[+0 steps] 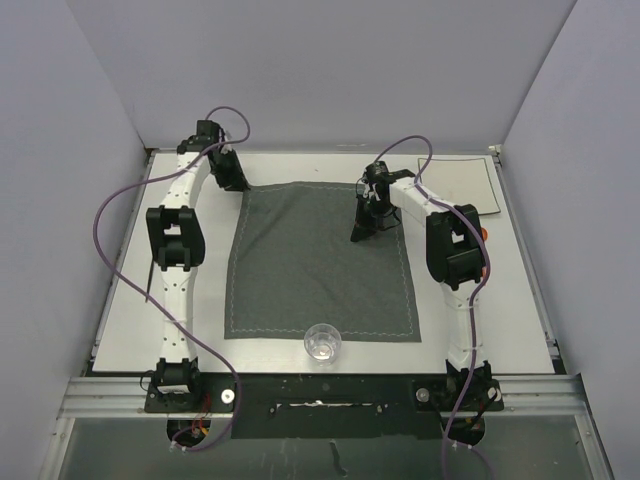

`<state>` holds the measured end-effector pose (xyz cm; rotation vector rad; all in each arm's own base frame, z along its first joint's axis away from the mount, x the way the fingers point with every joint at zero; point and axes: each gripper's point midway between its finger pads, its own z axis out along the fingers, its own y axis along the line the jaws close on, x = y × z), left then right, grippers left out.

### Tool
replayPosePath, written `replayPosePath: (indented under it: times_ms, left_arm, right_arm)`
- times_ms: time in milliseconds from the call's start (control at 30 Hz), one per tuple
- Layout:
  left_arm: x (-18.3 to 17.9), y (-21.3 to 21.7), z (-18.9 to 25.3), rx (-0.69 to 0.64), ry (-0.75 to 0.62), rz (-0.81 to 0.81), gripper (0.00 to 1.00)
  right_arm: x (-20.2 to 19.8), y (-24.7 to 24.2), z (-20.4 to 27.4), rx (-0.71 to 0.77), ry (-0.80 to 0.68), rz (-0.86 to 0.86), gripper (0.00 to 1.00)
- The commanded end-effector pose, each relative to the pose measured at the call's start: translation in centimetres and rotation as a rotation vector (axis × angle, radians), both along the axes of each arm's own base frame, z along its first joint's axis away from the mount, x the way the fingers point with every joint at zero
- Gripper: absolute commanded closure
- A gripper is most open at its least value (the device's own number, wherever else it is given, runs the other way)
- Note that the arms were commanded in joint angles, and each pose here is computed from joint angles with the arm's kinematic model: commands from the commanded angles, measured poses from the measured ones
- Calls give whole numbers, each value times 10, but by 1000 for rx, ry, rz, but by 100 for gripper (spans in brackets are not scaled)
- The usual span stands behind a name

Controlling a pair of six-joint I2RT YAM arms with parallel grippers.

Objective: Set the dinner table for one person
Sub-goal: Flatten out the napkin at the center of the board.

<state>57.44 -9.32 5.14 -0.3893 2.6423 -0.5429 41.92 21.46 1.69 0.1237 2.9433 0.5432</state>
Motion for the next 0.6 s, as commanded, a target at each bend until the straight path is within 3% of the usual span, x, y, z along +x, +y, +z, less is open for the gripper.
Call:
replayPosePath:
  times_ms: [0,133,567]
  left_arm:
    - [26,8,20,7,-128,18,78]
    - [37,17,50,14,-236,21,78]
    - [36,61,115,113,-368,75,72]
  right_arm:
    - [-12,-29,-21,-122,48,-17,100]
    - [-12,-32,-19,-134,45,-23,100]
    - [-11,-32,-10,-146,29,-27,100]
